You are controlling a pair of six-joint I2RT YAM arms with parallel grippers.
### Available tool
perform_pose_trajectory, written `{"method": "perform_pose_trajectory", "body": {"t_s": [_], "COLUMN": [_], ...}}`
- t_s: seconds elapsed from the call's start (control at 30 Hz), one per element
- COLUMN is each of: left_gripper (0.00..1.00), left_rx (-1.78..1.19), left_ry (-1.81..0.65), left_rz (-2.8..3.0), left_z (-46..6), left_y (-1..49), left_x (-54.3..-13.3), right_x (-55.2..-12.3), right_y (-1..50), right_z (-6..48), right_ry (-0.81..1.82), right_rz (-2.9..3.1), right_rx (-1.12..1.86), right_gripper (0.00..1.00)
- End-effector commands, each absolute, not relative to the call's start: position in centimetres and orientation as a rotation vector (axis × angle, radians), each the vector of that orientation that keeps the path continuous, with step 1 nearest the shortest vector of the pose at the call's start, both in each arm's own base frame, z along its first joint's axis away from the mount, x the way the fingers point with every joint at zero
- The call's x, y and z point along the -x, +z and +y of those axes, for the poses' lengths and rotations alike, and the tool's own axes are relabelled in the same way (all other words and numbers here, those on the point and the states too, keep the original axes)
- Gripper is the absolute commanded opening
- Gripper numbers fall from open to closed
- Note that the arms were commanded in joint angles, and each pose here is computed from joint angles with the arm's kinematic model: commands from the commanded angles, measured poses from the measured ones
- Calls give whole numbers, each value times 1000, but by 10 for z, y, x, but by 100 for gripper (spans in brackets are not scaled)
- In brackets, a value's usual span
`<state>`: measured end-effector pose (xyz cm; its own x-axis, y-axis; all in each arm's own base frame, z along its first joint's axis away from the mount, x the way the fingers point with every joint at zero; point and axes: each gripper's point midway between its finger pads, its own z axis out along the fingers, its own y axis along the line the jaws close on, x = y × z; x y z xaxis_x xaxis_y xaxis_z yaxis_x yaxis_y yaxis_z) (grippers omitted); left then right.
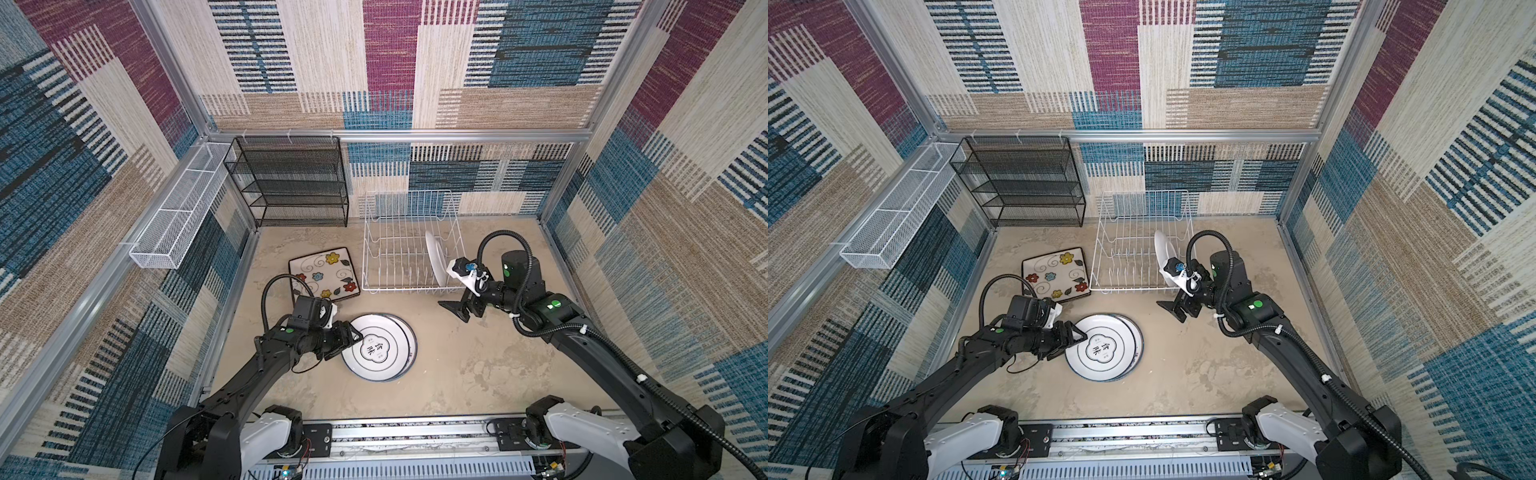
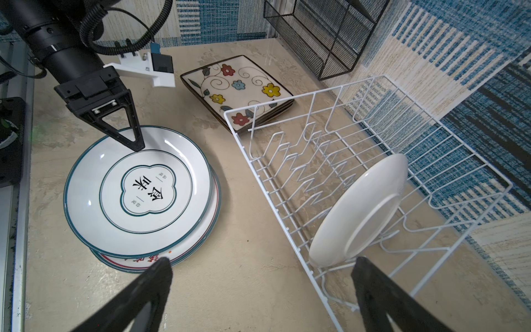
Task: Unload the plates from the dish rack
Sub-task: Place the plate among the plates.
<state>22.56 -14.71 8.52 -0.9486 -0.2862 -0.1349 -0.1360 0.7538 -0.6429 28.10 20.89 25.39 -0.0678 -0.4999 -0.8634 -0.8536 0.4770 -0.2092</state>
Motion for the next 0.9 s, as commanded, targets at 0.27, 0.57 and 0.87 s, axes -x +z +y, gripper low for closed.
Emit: {"method": "perform_pose_trajectory", "body": {"t_s": [0.27, 0.57, 0.87], "left_gripper": [69, 69, 68], "left_rx": [328, 328, 329], "left_ry": [-824, -840, -888], "left_rz": [2853, 2864, 2837], "left_z": [-135, -139, -146], "left_y": [79, 84, 88], "left_x": [-219, -226, -236], "right_x": [-287, -287, -287], "right_y": [261, 265, 264], "right_z": [204, 206, 206], "right_ry": [383, 397, 403], "right_rz": [1697, 1687, 1688], "right_rx": [1121, 1118, 1107], "right_gripper": [100, 100, 100]}}
